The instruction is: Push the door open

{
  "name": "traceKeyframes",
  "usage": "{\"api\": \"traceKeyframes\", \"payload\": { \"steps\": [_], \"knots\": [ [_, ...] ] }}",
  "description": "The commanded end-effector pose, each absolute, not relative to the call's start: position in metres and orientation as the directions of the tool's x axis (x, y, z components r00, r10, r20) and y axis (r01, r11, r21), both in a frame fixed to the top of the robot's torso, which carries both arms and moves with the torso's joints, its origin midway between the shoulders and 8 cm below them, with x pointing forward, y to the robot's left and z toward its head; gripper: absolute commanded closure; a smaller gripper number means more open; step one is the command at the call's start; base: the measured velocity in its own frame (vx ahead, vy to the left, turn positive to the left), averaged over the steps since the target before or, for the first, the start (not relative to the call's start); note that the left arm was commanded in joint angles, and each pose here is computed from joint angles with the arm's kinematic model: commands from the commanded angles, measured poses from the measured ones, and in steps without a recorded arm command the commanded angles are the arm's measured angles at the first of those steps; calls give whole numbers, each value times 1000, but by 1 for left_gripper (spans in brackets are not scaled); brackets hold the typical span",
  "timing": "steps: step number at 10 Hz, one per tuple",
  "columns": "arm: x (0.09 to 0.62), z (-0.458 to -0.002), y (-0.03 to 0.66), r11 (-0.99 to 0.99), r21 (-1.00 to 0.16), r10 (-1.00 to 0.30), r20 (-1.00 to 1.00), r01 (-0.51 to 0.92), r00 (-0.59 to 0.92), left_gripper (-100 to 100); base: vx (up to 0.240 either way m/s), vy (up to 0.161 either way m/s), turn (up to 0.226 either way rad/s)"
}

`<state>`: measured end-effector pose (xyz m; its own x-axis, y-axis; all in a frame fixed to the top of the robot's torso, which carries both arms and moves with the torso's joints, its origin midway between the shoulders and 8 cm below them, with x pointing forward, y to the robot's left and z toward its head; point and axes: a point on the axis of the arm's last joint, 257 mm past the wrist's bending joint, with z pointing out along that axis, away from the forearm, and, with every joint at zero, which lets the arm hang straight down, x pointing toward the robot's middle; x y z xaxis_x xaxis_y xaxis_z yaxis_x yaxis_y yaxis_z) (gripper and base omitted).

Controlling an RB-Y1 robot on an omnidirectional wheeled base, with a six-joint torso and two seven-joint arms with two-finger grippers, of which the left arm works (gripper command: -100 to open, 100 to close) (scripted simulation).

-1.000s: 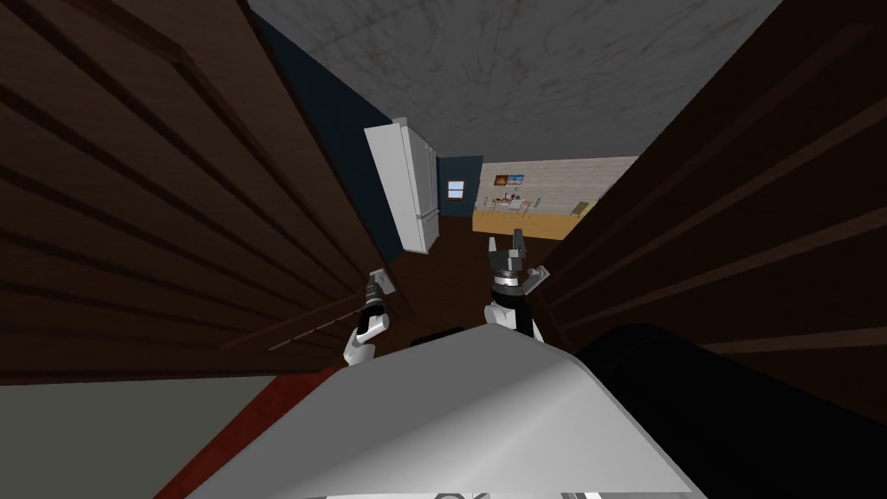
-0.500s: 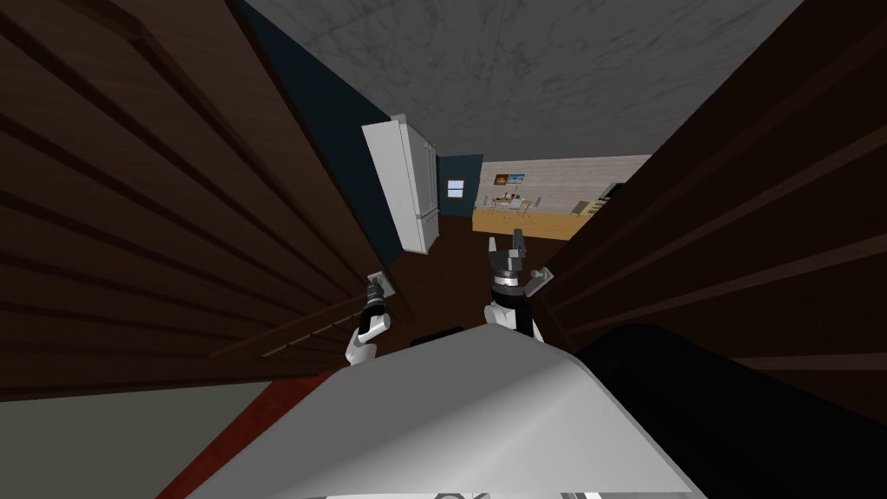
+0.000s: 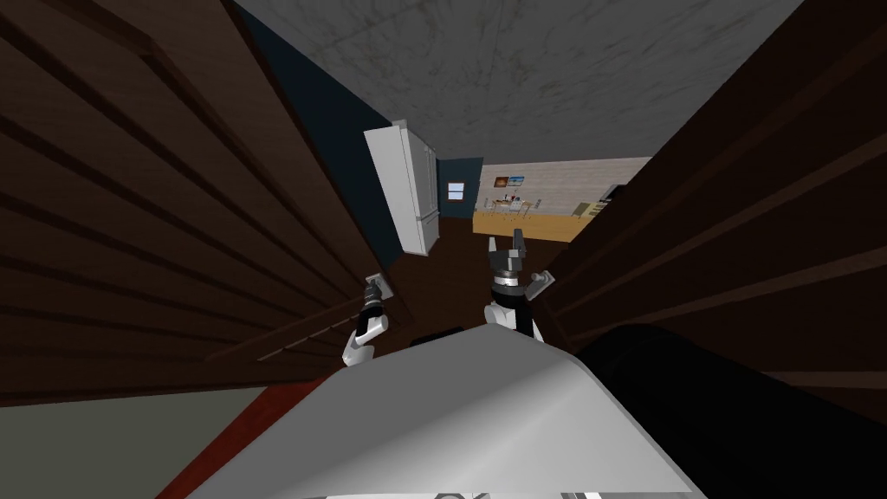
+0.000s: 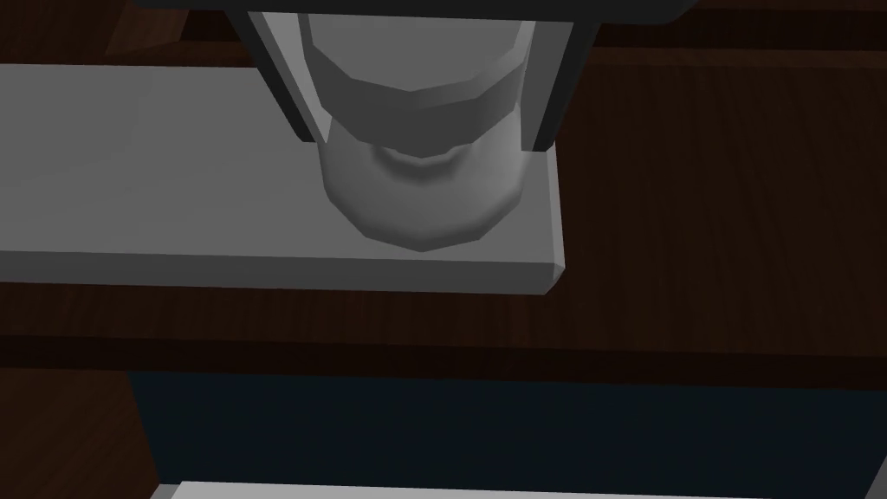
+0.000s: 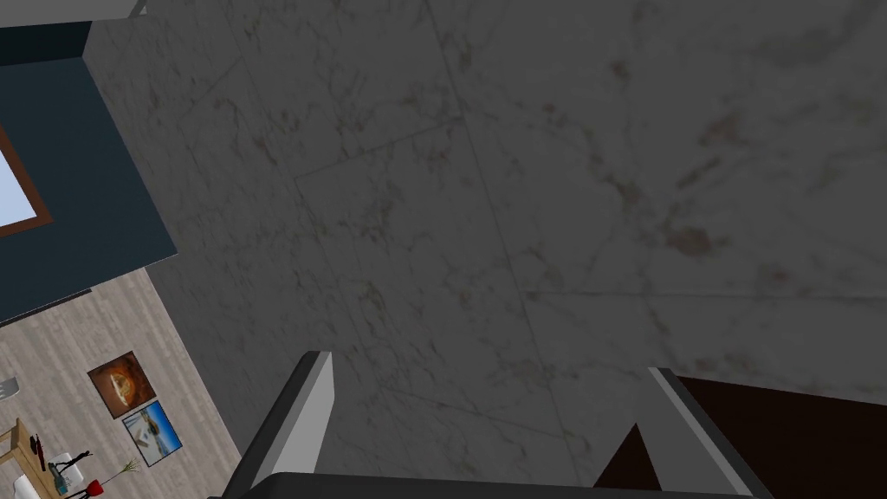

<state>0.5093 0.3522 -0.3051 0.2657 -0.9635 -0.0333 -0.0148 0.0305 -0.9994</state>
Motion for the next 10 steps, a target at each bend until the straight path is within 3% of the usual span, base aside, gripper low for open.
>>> {"api": "traceKeyframes", "payload": {
  "steps": [1,10],
  "knots": [
    [508,-292,371,53,-999,-956,-49,4,290,100,193,-70,47],
    [491,-293,411,21,-1000,-922,-19,0,388,100,179,-49,65]
  ]
}}
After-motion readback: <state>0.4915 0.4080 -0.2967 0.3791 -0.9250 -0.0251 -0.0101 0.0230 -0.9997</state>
